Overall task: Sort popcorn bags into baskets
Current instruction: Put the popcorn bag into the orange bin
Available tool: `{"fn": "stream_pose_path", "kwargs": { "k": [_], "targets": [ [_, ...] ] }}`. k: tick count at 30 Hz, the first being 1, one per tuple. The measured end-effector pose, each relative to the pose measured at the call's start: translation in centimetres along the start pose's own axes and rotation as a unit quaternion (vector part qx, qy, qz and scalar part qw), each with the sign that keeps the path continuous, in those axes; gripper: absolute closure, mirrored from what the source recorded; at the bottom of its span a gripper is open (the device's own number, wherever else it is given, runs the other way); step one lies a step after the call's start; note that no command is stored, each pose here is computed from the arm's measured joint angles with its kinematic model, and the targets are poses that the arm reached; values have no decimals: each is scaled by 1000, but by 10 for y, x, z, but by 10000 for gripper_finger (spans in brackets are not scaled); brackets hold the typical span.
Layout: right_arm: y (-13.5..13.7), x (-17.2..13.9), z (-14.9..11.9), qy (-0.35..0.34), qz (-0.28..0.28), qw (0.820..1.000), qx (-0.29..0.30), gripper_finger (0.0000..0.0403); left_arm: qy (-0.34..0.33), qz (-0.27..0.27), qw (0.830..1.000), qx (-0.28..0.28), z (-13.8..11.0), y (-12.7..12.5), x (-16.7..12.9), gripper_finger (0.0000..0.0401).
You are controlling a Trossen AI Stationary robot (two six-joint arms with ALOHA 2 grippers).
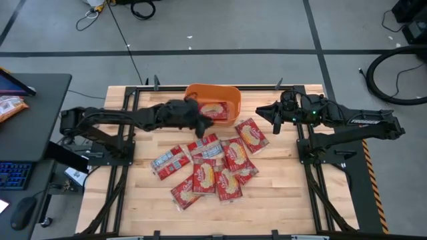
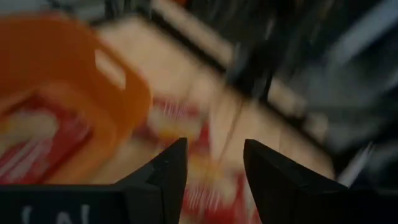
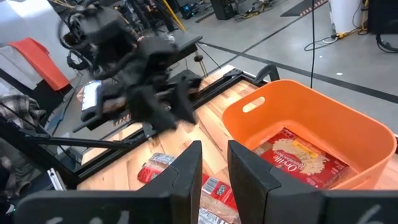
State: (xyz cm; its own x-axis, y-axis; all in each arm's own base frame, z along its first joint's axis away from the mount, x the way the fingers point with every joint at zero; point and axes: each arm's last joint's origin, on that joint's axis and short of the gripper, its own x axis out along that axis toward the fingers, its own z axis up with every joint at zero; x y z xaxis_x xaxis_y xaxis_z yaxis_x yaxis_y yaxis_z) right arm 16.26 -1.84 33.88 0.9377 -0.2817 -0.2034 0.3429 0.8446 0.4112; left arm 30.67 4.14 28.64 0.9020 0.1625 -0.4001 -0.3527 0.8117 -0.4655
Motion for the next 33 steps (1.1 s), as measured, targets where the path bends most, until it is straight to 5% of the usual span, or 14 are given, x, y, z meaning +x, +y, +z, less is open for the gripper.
{"fn": "stream_pose_path", "kwargs": {
  "k": [4, 14, 25, 33],
  "targets": [
    [0, 0, 0, 0, 0, 1000, -1, 321, 124, 10, 991, 44, -11, -20, -10, 241],
    [-1, 0, -2, 9, -5, 1000, -7, 321, 350, 4, 936, 20, -68, -50, -37, 241],
    [-1, 0, -2, 11, -6, 1000, -8, 321, 445, 136, 882, 73, -105, -55, -70, 241],
    [-1, 0, -2, 10, -6, 1000, -8, 321, 471, 156, 868, 30, -140, -16, -64, 242]
  ]
}}
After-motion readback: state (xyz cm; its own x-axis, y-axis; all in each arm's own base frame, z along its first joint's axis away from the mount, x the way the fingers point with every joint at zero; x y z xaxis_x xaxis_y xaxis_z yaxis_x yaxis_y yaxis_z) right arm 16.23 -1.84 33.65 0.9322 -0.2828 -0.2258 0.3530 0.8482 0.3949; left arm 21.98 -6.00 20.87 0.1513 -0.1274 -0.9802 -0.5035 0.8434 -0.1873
